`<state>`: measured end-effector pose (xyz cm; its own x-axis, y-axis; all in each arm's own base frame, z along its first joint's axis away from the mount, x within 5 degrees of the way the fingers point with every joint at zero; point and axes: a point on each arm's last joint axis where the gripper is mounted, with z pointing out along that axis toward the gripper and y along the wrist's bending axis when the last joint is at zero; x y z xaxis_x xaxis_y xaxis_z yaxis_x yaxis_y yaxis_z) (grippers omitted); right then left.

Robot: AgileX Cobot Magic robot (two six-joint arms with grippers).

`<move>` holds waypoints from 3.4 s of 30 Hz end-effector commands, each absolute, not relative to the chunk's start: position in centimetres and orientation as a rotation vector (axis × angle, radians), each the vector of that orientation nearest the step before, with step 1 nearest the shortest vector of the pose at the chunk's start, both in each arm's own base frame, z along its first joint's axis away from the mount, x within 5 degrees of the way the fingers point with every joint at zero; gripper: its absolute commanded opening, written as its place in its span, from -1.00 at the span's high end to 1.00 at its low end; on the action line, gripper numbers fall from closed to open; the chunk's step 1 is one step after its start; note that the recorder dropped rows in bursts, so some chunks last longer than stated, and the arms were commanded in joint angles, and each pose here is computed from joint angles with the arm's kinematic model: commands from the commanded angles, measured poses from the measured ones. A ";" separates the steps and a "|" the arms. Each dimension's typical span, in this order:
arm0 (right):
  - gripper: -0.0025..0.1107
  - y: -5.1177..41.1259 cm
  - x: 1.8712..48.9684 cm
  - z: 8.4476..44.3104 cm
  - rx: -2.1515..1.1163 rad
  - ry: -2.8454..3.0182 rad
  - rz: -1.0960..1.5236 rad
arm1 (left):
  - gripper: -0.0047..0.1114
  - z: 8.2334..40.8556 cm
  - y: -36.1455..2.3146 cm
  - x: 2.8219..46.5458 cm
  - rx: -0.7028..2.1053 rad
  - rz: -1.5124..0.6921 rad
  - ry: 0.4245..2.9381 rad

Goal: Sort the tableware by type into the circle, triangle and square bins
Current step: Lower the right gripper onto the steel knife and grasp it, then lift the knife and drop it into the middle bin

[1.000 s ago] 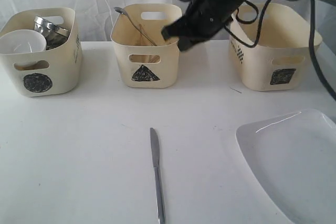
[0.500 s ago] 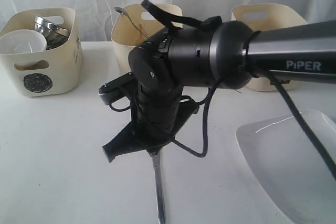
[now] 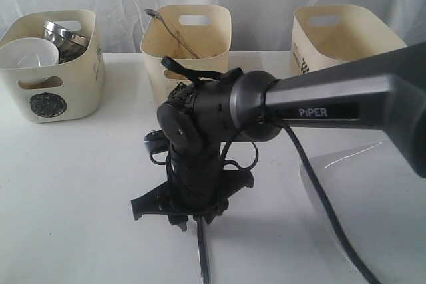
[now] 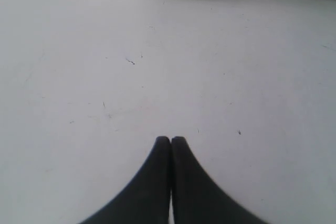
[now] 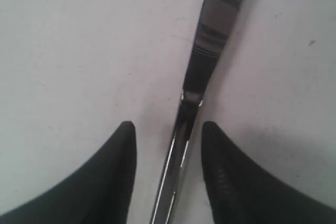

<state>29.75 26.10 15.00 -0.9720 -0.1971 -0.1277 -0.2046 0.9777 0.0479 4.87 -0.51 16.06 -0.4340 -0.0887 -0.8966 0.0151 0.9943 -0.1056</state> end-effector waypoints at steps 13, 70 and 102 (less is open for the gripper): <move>0.61 25.5 30.7 11.0 -0.322 2.991 -0.120 | 0.92 15.7 -0.6 4.7 -0.052 -0.128 2.048; 0.96 13.9 40.1 30.8 -0.356 2.280 1.006 | 0.92 15.7 -0.6 4.7 -0.052 -0.128 2.048; 0.96 10.5 51.5 27.9 -0.223 1.731 0.879 | 0.92 15.7 -0.6 4.7 -0.052 -0.128 2.048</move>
<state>50.68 10.29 27.91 -0.3804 0.2650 -0.8861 -0.5732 0.6843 0.4507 4.87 -0.51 16.06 -0.4340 -0.0887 -0.8966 0.0151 0.9943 -0.1056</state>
